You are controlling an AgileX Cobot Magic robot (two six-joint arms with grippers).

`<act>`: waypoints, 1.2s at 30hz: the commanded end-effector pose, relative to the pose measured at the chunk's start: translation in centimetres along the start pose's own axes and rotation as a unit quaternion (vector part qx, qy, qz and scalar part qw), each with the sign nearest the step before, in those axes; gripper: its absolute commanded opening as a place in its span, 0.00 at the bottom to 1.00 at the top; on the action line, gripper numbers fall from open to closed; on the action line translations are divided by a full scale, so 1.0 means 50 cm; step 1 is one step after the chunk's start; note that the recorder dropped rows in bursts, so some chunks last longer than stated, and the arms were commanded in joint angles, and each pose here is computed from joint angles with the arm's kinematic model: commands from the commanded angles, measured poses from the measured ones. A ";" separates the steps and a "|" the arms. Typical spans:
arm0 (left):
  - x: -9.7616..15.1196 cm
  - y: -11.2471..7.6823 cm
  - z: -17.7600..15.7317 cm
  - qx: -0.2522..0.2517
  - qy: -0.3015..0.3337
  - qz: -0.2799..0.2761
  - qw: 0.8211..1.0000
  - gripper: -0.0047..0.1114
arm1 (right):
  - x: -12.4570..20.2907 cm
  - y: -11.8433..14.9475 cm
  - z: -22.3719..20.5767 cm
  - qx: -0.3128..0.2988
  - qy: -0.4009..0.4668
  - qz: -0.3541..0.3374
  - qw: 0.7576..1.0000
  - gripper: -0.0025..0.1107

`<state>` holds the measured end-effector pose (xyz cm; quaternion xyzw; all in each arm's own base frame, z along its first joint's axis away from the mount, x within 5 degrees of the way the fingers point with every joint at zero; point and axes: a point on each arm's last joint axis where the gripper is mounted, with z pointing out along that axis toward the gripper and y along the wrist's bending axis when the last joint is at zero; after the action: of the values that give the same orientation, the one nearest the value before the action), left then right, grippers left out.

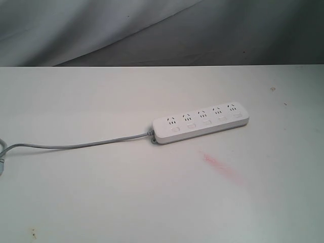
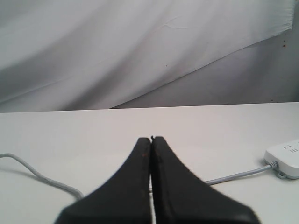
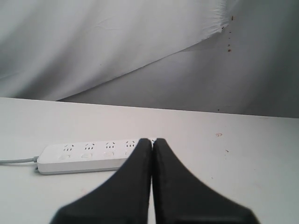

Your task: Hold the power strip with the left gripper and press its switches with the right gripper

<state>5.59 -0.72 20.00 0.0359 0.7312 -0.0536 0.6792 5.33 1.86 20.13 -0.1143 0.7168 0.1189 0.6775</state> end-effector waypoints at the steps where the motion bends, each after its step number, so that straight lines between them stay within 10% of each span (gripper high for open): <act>1: 0.003 0.000 0.000 -0.001 0.000 -0.004 1.000 0.04 | 0.000 -0.001 0.000 0.004 -0.006 -0.002 1.000 0.02; 13: 0.003 0.000 0.000 -0.001 0.000 -0.004 1.000 0.04 | 0.000 -0.021 -0.002 0.093 -0.007 0.003 0.996 0.02; 36: 0.002 0.000 0.000 -0.001 -0.001 -0.004 1.000 0.04 | 0.000 -0.017 -0.001 0.077 -0.007 0.002 0.997 0.02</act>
<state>5.59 -0.72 20.00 0.0359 0.7312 -0.0536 0.6792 5.55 1.00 20.15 -0.0565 0.7229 0.0656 0.6855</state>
